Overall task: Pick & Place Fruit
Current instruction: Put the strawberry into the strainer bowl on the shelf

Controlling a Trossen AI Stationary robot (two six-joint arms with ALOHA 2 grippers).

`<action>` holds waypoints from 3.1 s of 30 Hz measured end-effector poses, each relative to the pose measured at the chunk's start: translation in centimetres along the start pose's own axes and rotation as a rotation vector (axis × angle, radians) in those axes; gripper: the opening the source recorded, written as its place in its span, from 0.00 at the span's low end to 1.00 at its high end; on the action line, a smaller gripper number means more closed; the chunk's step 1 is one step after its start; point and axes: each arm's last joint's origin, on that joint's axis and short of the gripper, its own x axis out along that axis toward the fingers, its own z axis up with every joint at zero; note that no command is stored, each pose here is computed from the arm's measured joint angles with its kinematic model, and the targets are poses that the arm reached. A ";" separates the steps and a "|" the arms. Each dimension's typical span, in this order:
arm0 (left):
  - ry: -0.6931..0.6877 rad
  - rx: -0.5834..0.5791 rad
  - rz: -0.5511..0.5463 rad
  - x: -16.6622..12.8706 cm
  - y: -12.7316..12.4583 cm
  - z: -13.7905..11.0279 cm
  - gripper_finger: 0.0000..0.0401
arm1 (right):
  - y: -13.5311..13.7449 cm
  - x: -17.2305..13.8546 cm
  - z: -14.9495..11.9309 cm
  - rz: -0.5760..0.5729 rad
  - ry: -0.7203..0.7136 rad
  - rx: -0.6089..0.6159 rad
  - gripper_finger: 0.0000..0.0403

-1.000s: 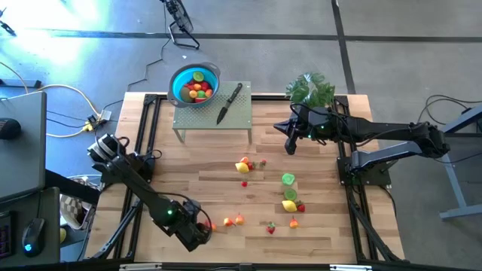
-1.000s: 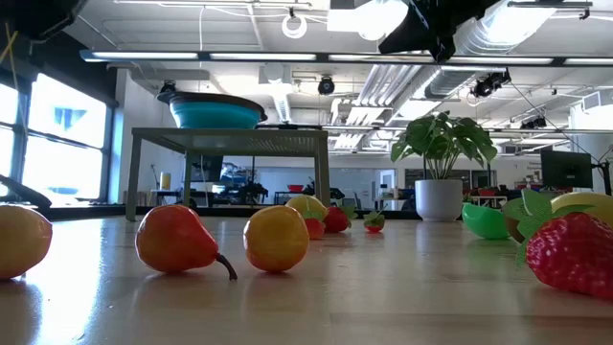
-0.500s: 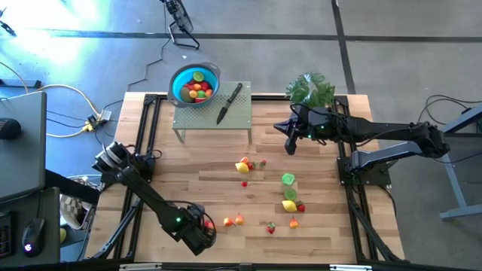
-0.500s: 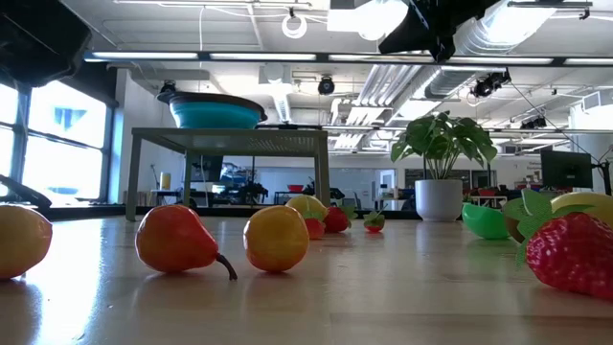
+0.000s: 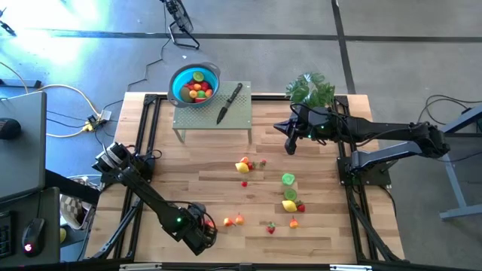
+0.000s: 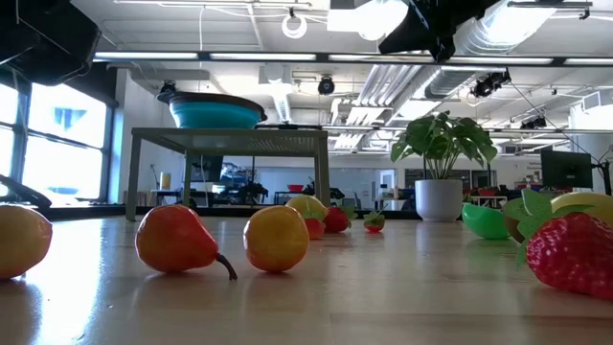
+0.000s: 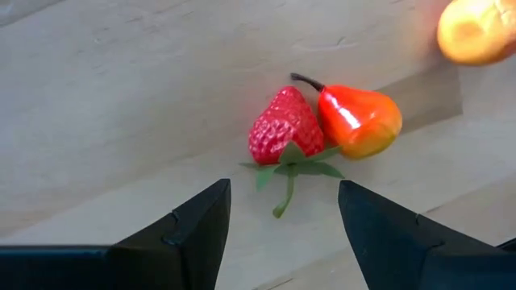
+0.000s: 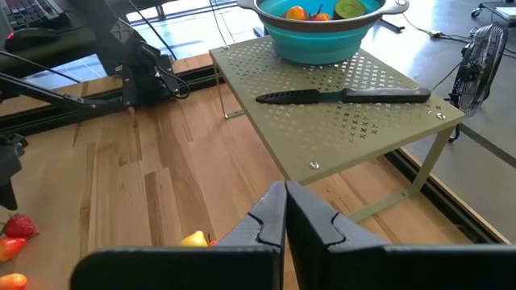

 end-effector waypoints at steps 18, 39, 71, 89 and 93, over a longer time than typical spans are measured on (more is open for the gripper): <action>0.010 0.029 0.021 0.5 0.1 -0.1 0.56 | 0.0 0.0 0.0 0.000 0.001 0.000 0.01; 0.007 0.028 0.025 1.1 0.0 -0.2 0.16 | 0.0 0.0 0.0 0.000 0.000 0.000 0.01; -0.035 0.017 -0.120 -4.0 0.1 0.8 0.00 | 0.0 0.0 0.0 0.000 0.000 -0.032 0.01; -0.195 0.024 -0.322 -6.2 -2.6 7.2 0.00 | 0.0 0.0 0.0 0.000 0.000 -0.100 0.01; -0.244 0.059 -0.342 -6.2 -3.2 9.2 0.00 | 0.0 0.0 0.0 0.000 0.000 -0.129 0.01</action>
